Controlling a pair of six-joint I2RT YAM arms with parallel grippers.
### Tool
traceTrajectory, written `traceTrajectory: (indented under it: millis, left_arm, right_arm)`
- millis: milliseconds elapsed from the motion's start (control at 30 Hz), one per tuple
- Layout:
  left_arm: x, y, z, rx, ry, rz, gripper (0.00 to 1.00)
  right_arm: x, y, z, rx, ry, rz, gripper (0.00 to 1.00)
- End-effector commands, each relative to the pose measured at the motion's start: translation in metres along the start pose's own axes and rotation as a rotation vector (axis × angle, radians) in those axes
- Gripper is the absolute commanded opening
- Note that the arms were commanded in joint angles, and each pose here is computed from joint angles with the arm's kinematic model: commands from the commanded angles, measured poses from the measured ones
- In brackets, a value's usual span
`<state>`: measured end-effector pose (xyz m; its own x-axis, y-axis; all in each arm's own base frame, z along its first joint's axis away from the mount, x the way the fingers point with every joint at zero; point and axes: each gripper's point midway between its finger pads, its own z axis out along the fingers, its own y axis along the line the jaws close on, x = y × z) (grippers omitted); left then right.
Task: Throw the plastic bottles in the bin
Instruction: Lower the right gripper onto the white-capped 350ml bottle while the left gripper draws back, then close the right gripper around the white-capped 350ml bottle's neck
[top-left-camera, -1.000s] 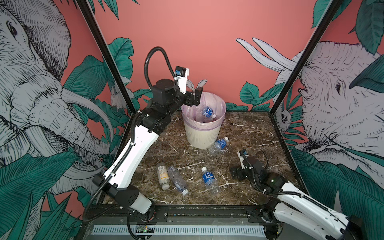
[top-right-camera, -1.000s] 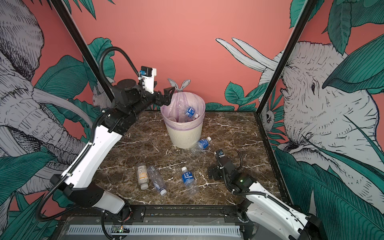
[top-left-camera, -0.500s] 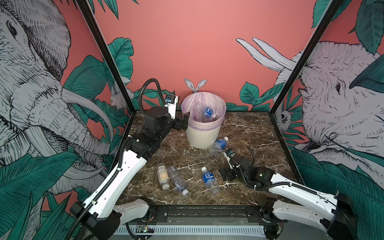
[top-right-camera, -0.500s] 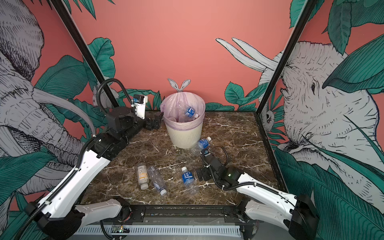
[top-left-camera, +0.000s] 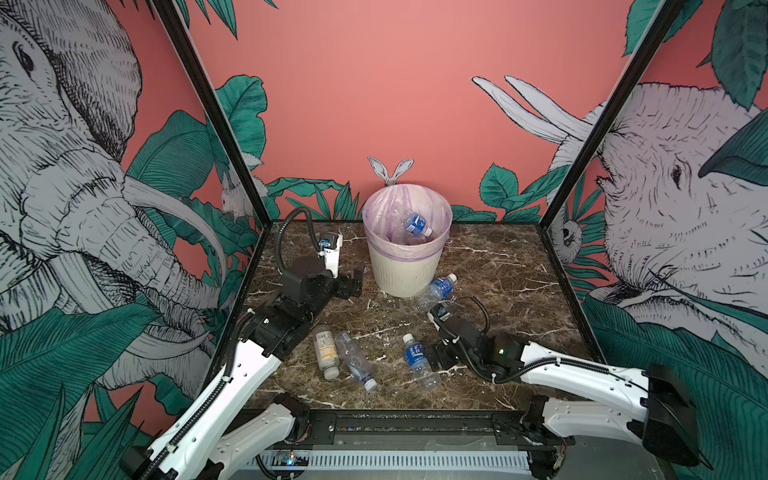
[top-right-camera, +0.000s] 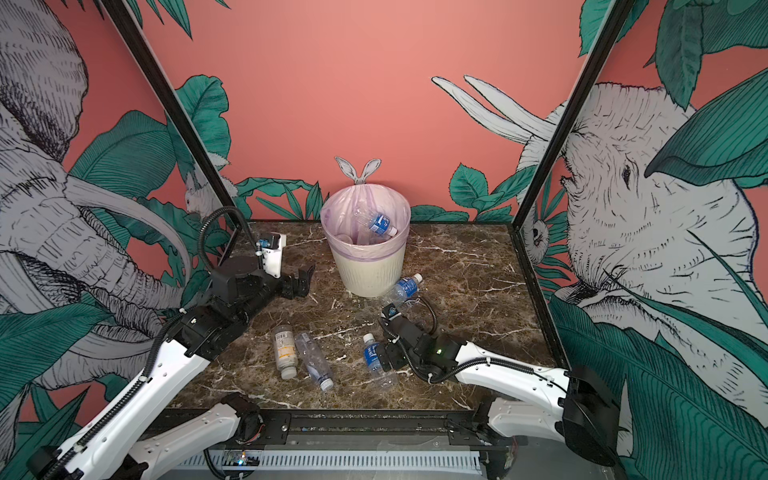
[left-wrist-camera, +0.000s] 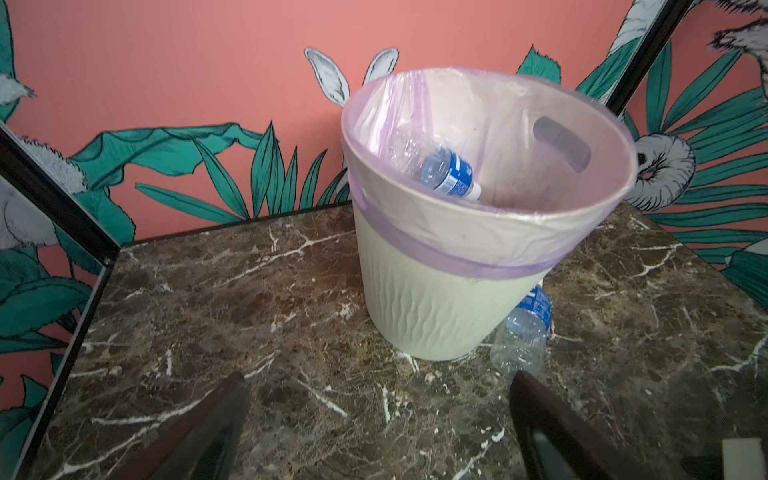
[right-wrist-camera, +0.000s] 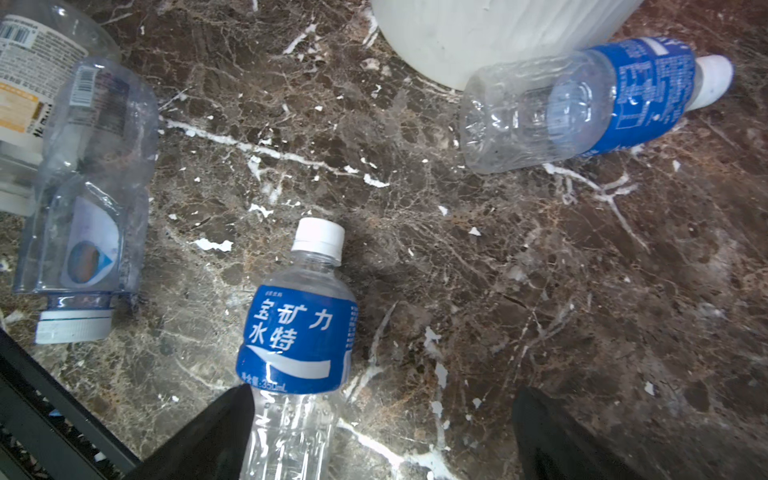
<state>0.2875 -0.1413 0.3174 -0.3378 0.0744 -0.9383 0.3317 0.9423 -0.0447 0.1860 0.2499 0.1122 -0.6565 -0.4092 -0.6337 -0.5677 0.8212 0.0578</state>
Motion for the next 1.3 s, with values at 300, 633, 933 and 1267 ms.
traceTrajectory:
  millis: [300,633,933,1267]
  left_arm:
    - [0.065,0.012,-0.01,-0.027,0.094,-0.09,0.97]
    - [0.095,0.017,-0.011,-0.043,0.14,-0.093,0.96]
    - [0.123,0.018,-0.006,-0.044,0.188,-0.102,0.96]
    - [0.156,0.017,-0.002,-0.034,0.242,-0.121,0.96]
  right_arm:
    - [-0.011,0.036,0.008,-0.056,-0.013,-0.007,0.99]
    - [0.001,0.051,0.023,-0.069,0.027,-0.005,0.99]
    - [0.011,0.052,0.035,-0.047,0.067,-0.012,0.99]
    - [0.019,0.054,0.047,-0.029,0.12,-0.016,0.99]
